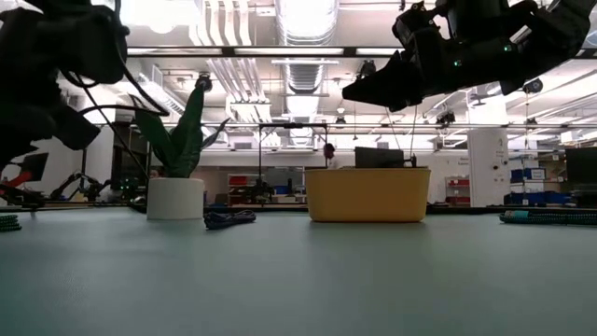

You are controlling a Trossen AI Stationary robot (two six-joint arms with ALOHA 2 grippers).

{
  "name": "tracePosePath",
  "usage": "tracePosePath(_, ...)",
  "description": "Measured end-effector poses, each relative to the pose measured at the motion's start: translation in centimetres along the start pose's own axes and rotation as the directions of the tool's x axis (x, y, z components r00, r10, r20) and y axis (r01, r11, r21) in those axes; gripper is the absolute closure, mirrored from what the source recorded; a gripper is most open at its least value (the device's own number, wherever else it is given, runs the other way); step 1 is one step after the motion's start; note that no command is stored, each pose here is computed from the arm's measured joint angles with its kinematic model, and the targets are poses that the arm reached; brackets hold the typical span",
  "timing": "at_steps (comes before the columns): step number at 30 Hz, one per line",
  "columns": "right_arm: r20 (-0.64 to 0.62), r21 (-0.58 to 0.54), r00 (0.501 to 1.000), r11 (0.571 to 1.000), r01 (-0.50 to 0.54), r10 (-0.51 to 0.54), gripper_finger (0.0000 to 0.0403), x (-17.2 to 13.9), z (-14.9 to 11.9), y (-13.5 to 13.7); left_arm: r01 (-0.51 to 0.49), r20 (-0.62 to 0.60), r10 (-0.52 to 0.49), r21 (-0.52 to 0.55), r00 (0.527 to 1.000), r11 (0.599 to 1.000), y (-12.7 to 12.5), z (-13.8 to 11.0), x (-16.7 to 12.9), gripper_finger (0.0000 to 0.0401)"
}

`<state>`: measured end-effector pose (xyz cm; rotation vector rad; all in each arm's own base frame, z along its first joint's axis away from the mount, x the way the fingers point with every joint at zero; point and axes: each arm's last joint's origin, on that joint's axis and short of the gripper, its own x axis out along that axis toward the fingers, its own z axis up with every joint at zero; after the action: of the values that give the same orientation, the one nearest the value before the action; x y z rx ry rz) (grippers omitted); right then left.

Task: Pick and place USB-C Cables
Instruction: Put the green charger cable into the yellow bin

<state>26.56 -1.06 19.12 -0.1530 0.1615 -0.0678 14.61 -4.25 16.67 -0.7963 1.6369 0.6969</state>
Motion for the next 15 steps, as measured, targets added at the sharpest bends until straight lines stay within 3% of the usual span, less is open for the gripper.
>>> tracePosePath(15,0.0,0.003,1.0,1.0,0.0,0.0,0.033,0.0,0.0,0.0,-0.001,0.056,0.001,0.004,0.998,1.0,-0.1,0.5,1.9,0.0237)
